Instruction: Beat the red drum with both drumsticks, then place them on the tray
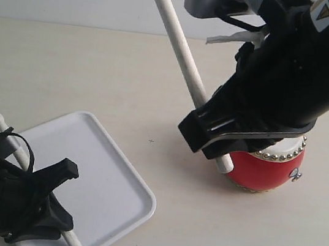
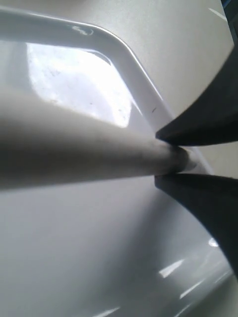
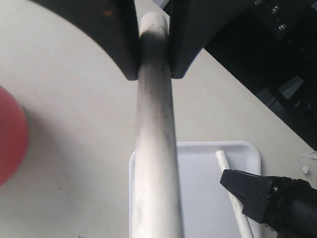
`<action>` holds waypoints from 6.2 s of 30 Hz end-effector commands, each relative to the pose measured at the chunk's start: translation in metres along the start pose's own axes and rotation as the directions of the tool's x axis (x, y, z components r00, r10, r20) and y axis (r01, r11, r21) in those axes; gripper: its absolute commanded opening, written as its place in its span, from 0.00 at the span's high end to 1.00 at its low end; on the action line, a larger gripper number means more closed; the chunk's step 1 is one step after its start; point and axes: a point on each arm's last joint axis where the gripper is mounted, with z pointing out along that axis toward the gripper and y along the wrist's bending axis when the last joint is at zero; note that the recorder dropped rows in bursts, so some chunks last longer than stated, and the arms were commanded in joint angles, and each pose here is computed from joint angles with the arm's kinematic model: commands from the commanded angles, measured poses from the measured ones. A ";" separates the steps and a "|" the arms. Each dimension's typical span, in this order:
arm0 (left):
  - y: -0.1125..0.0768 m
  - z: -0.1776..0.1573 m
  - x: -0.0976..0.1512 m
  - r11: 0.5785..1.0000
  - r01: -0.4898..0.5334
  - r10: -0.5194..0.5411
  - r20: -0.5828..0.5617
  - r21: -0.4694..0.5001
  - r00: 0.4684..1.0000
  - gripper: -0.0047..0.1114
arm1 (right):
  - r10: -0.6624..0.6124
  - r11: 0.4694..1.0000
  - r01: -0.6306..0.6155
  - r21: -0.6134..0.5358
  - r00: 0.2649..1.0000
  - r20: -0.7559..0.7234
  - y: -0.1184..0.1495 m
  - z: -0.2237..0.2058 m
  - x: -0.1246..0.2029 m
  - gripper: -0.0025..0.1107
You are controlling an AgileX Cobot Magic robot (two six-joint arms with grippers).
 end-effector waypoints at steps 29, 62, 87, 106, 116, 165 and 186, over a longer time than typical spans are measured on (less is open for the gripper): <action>-0.028 -0.057 0.021 0.912 -0.349 0.324 0.142 0.216 0.935 0.96 | -0.041 0.997 0.040 0.058 0.999 0.012 -0.005 -0.002 -0.002 0.98; 0.013 -0.199 0.117 0.424 -0.881 0.461 0.788 0.210 0.409 0.96 | -0.181 0.983 0.172 -0.062 0.865 -0.468 0.010 0.250 -0.096 0.98; 0.014 -0.198 0.118 0.420 -0.883 0.479 0.776 0.208 0.410 0.96 | -0.165 0.984 0.176 -0.020 0.866 -0.471 0.006 0.249 -0.096 0.75; 0.017 -0.197 0.111 0.417 -0.907 0.534 0.790 0.065 0.302 0.96 | -0.181 0.983 0.177 0.039 0.963 0.200 0.020 -0.014 -0.005 0.98; 0.019 -0.196 0.108 0.406 -0.914 0.575 0.783 -0.021 0.237 0.96 | -0.166 0.982 0.183 0.040 0.752 0.638 -0.010 -0.034 0.152 0.98; 0.089 -0.145 0.054 0.649 -0.450 0.625 0.767 -0.613 -0.144 0.96 | -0.153 0.979 0.200 0.036 0.611 0.776 -0.019 -0.040 0.201 0.98; 0.096 -0.147 0.051 0.766 -0.392 0.531 0.845 -0.510 -0.064 0.96 | -0.144 0.980 0.200 0.024 0.613 0.777 -0.019 -0.040 0.202 0.98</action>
